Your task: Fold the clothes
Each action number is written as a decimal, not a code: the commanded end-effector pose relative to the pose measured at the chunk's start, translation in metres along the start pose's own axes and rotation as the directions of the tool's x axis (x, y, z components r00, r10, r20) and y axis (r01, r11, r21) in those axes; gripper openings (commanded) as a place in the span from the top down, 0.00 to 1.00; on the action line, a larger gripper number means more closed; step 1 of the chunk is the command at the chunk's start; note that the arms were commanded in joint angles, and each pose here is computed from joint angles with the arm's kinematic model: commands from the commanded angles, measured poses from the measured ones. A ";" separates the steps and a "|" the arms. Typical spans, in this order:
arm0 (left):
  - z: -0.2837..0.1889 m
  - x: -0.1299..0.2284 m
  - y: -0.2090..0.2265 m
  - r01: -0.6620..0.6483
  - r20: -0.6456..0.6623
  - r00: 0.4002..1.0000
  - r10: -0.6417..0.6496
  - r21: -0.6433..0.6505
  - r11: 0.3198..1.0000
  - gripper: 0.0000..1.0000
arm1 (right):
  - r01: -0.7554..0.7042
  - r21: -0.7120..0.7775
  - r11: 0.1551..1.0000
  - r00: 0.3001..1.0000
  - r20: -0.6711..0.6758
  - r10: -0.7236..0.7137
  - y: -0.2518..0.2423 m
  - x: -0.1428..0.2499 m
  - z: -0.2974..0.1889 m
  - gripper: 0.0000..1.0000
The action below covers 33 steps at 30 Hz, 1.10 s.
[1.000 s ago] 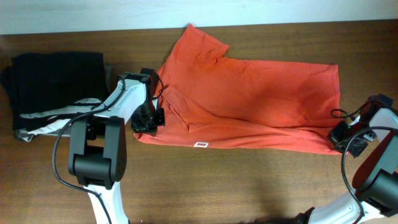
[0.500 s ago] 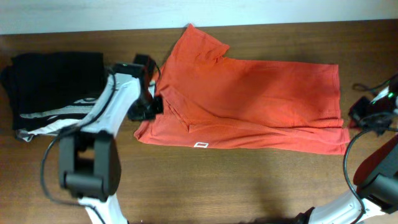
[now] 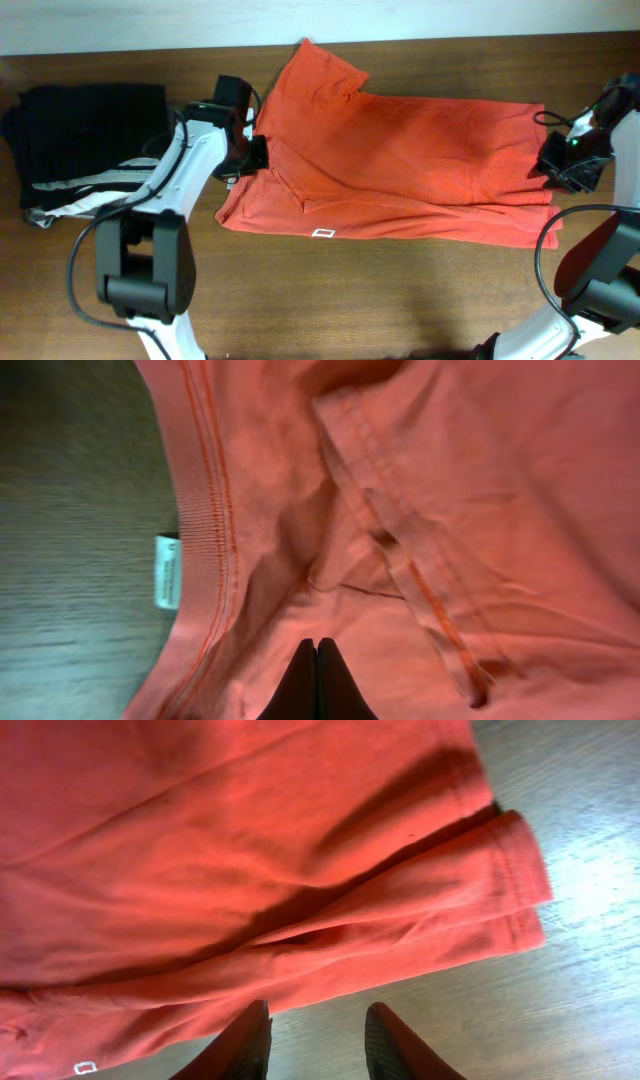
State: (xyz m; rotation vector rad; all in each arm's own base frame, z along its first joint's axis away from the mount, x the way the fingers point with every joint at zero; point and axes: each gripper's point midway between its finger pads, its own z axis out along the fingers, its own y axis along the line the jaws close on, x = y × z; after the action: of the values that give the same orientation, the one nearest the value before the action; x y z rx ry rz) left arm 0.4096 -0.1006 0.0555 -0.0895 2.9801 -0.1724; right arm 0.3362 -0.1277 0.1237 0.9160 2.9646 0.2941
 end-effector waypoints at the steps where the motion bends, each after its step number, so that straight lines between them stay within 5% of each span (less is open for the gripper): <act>1: 0.026 0.012 0.003 0.003 -0.069 0.998 -0.004 -0.012 1.000 1.00 | 0.058 -0.018 0.998 0.998 0.002 -0.058 0.018 0.001 0.000 0.64; 8: 0.064 0.031 0.012 0.006 -0.180 0.983 -0.014 -0.046 0.999 1.00 | 0.302 -0.022 0.953 0.953 -0.014 -0.303 0.069 0.018 0.011 0.64; 18: 0.061 0.055 0.029 -0.004 -0.275 0.961 -0.032 -0.130 0.992 1.00 | 0.579 -0.037 0.815 0.812 -0.060 -0.580 0.138 0.063 0.028 0.64; 28: 0.055 0.063 0.030 -0.006 -0.304 0.952 -0.036 -0.137 0.991 1.00 | 0.838 -0.078 0.540 0.532 -0.100 -0.841 0.193 0.125 0.049 0.63; 33: 0.019 0.040 0.025 0.031 -0.180 0.982 -0.049 -0.105 0.994 1.00 | 0.906 -0.083 0.414 0.410 -0.068 -0.910 0.223 0.149 0.059 0.57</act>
State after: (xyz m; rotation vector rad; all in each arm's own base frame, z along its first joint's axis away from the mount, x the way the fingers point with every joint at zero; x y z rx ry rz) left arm 0.3651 -0.0858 0.0019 -0.1134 3.2487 -0.0308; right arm 0.3466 0.1292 0.1146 -0.7097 3.0127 0.3155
